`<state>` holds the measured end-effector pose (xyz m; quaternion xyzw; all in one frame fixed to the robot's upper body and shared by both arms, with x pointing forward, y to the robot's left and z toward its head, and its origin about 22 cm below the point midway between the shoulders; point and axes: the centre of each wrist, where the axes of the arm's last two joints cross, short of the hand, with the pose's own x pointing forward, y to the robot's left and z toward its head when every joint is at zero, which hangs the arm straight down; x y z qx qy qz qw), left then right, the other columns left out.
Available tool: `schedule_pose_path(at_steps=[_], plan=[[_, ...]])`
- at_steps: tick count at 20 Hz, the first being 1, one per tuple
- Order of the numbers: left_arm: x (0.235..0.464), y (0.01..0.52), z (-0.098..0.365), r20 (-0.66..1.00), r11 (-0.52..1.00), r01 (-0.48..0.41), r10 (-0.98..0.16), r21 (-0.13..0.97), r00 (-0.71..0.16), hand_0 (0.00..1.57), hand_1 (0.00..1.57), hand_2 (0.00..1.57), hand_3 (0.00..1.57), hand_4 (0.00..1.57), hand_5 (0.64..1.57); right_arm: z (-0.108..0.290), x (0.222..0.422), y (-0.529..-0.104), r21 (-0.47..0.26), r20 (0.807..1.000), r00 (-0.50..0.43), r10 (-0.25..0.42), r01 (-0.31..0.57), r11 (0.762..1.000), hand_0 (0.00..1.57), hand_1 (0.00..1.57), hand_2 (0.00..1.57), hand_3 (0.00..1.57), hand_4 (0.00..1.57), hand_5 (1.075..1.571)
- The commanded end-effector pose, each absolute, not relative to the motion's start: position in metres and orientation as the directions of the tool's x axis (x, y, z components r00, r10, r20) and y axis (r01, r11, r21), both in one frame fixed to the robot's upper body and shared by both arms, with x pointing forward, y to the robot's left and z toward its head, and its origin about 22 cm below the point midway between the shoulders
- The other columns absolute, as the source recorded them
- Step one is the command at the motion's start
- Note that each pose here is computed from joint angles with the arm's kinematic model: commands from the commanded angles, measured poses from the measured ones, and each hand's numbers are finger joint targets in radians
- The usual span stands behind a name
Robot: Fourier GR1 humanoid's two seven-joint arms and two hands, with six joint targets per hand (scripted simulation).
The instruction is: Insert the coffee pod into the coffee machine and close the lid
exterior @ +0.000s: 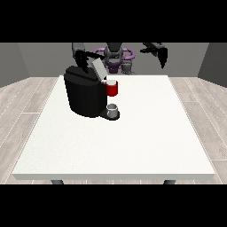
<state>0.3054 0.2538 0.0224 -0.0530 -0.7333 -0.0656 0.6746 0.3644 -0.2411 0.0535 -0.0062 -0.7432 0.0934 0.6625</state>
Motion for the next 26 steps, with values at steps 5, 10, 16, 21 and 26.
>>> schedule_pose_path(at_steps=[5, 10, 16, 21, 26], plan=[[0.305, 0.266, 0.028, 0.995, 0.993, 0.111, -0.019, 0.031, -0.102, 0.00, 0.00, 0.00, 0.00, 0.00, 1.571, 0.062, 0.378, -0.226, -0.159, 0.984, -0.106, 0.143, -0.166, 0.973, 0.00, 0.00, 0.00, 0.00, 0.00, 1.571], [0.319, 0.273, 0.044, 0.986, 0.991, 0.119, -0.049, 0.068, -0.157, 0.00, 0.00, 0.00, 0.00, 0.00, 1.571, 0.075, 0.389, -0.193, -0.174, 0.975, -0.170, 0.145, -0.173, 0.969, 0.00, 0.00, 0.00, 0.00, 0.00, 1.571], [0.311, 0.254, 0.040, 0.992, 0.985, 0.168, -0.022, 0.044, -0.125, 0.00, 0.00, 0.00, 0.00, 0.00, 1.571, 0.076, 0.395, -0.210, -0.198, 0.969, -0.178, 0.168, -0.167, 0.966, 0.00, 0.00, 0.00, 0.00, 0.00, 1.571], [0.306, 0.278, 0.036, 0.991, 0.994, 0.103, -0.034, 0.047, -0.128, 0.00, 0.00, 0.00, 0.00, 0.00, 1.571, 0.073, 0.395, -0.203, -0.223, 0.962, -0.198, 0.186, -0.183, 0.957, 0.00, 0.00, 0.00, 0.00, 0.18, 1.571], [0.310, 0.272, 0.028, 0.993, 0.994, 0.091, -0.047, 0.057, -0.108, 0.00, 0.00, 0.00, 0.00, 0.19, 1.571, 0.100, 0.404, -0.170, -0.267, 0.950, -0.227, 0.215, -0.232, 0.936, 0.00, 0.00, 0.00, 0.00, 0.00, 1.571]])
